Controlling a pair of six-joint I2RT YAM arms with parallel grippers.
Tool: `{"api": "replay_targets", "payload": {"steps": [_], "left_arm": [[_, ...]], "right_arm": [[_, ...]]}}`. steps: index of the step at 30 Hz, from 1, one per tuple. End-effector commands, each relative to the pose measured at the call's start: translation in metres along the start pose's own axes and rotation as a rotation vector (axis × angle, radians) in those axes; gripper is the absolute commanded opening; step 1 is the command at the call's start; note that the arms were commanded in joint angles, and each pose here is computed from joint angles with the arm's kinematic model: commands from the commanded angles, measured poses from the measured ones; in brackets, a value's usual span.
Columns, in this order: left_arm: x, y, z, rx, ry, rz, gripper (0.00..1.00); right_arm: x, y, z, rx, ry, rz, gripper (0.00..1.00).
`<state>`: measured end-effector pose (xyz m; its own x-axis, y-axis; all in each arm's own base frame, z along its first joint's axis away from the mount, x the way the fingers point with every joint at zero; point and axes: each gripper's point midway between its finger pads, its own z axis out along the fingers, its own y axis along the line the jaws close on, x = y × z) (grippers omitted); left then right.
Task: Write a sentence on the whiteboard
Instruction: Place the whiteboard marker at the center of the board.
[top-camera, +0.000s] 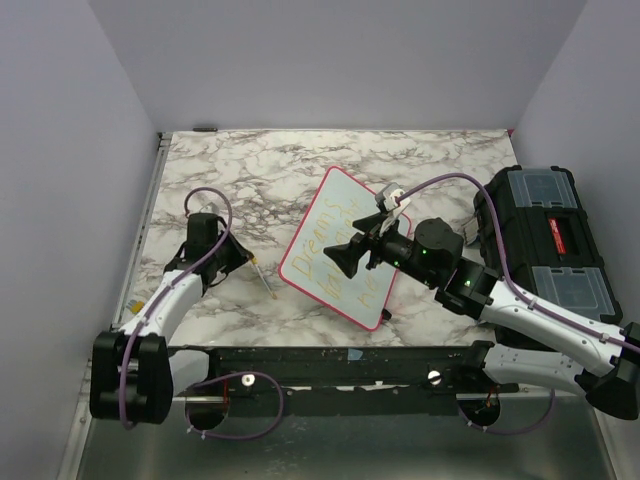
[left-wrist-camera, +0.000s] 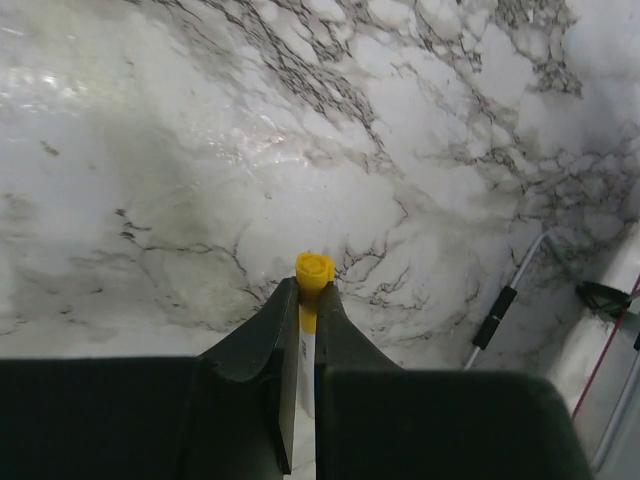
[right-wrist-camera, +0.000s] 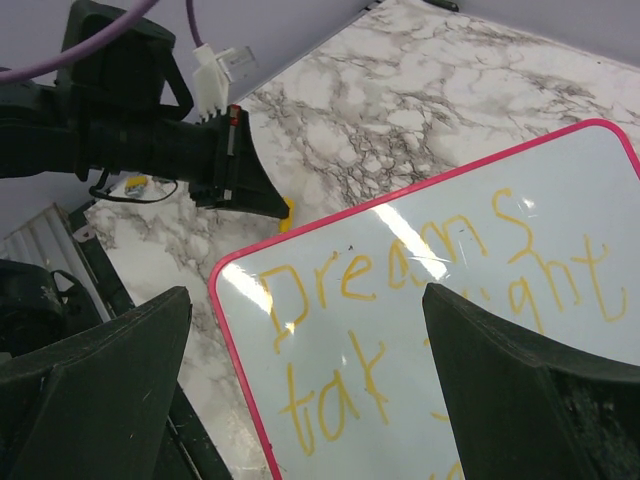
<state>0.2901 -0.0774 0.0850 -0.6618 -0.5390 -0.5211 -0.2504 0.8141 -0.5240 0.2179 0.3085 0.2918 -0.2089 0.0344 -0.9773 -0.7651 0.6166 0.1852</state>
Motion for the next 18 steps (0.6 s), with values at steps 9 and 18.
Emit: {"api": "replay_targets", "payload": {"steps": [9,18], "left_arm": [[0.021,-0.055,0.028,0.193,0.159,0.181,0.00],[0.014,-0.077,0.029,0.227,0.145,0.240,0.29]], "right_arm": [[0.014,-0.005,-0.001,0.031,0.036,0.017,1.00],[0.019,-0.007,-0.003,0.040,0.047,0.025,1.00]]}}
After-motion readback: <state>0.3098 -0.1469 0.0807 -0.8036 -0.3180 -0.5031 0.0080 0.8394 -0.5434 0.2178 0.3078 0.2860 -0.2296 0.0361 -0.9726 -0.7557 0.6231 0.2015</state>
